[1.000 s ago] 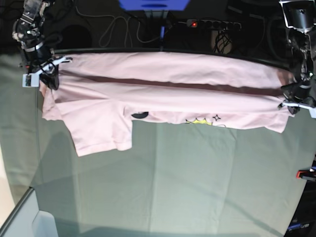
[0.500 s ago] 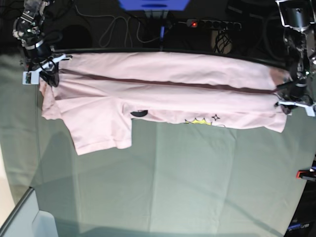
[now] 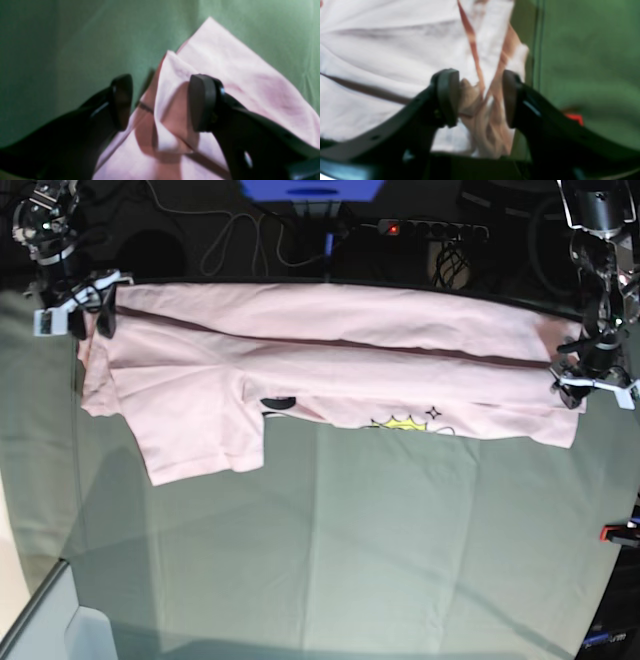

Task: Layout the t-shirt on the table in an organized manner, then fold the t-shirt properly
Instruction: 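Release with the right gripper and smooth the sleeve end toward the fold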

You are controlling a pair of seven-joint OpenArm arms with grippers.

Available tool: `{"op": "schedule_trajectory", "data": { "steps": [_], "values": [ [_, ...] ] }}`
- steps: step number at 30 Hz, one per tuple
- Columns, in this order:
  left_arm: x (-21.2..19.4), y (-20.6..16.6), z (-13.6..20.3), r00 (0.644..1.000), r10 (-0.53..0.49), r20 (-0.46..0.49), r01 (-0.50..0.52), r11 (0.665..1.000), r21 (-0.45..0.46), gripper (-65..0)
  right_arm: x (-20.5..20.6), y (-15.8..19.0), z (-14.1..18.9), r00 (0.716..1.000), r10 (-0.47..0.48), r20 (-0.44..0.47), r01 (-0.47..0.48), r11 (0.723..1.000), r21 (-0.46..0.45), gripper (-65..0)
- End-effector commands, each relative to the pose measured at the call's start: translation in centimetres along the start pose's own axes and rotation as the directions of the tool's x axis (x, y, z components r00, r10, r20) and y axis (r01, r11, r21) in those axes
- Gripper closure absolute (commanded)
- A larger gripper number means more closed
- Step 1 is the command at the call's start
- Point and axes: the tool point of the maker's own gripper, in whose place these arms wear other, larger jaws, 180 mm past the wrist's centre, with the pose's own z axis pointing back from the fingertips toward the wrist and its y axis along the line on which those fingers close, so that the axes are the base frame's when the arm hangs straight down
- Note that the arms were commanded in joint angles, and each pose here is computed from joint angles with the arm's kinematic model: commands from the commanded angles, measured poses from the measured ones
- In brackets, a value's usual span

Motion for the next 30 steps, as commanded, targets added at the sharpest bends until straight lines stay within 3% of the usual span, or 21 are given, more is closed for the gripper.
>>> {"op": "schedule_trajectory", "data": {
  "steps": [1,7,10,13,17,23,30],
  "values": [
    [2.3,0.1,0.0,0.998,-0.011,0.059,0.011,1.000,-0.003,-35.6,3.1,-1.6,0.5,0.995,0.010,0.099,-0.006,0.999,-0.038,-32.4],
    [3.0,0.6,0.2,0.997,0.001,0.079,-0.001,1.000,0.007,-35.7,9.2,-2.2,-0.3,0.964,0.001,0.265,0.019,0.997,-0.073,-34.8],
    [3.9,1.3,0.5,0.993,0.042,0.114,-0.045,0.999,0.024,-35.7,11.8,-1.1,-1.8,0.948,0.004,0.319,0.010,0.999,-0.041,-34.8],
    [4.1,1.7,0.7,0.989,0.069,0.129,-0.075,0.997,0.036,-35.7,14.0,1.0,-4.6,0.944,0.052,0.327,-0.059,0.998,0.009,-34.8],
    [4.3,1.9,0.7,0.988,0.073,0.133,-0.078,0.996,0.040,-35.7,15.0,3.6,-9.5,0.956,0.090,0.278,-0.114,0.991,0.071,-34.8],
    [4.3,2.1,0.8,0.989,0.070,0.133,-0.076,0.996,0.043,-35.7,14.1,5.5,-15.1,0.983,0.085,0.161,-0.107,0.985,0.133,-34.8],
    [4.0,2.4,0.9,0.990,0.066,0.126,-0.073,0.996,0.048,-35.7,11.7,5.7,-16.8,0.994,0.093,0.063,-0.102,0.981,0.167,-34.8]
  ]
}}
